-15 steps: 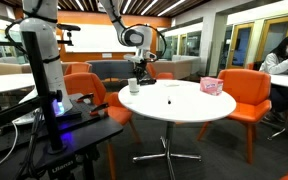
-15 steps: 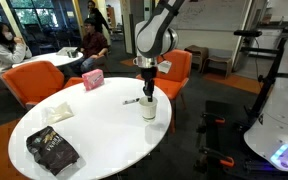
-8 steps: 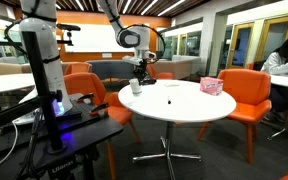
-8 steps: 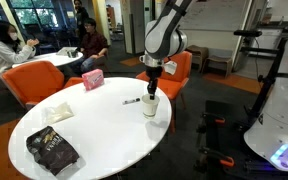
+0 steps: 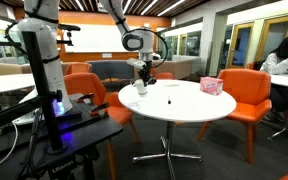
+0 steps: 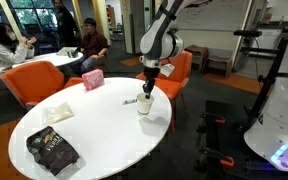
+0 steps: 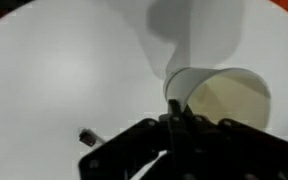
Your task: Move the white cup
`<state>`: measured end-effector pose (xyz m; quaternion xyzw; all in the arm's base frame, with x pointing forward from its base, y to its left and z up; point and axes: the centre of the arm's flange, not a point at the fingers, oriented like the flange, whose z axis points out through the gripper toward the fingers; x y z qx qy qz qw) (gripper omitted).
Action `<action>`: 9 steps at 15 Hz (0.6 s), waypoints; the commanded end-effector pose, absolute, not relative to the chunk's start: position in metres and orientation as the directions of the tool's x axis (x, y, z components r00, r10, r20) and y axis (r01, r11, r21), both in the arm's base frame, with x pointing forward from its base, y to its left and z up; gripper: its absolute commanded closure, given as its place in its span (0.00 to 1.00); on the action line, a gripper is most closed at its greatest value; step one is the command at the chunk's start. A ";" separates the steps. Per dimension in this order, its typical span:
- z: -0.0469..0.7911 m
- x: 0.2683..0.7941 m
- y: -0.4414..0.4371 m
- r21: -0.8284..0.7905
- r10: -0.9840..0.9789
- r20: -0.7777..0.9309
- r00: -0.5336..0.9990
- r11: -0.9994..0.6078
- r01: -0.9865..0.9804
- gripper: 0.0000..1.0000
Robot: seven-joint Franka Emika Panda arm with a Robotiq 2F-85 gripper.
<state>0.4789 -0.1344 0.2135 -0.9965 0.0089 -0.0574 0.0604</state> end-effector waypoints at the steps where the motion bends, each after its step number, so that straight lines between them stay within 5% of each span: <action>1: 0.212 0.491 -0.158 -0.128 -0.109 0.149 0.983 -0.988 -0.090 0.99; 9: 0.210 0.479 -0.215 -0.076 -0.235 0.118 0.965 -0.971 -0.227 0.99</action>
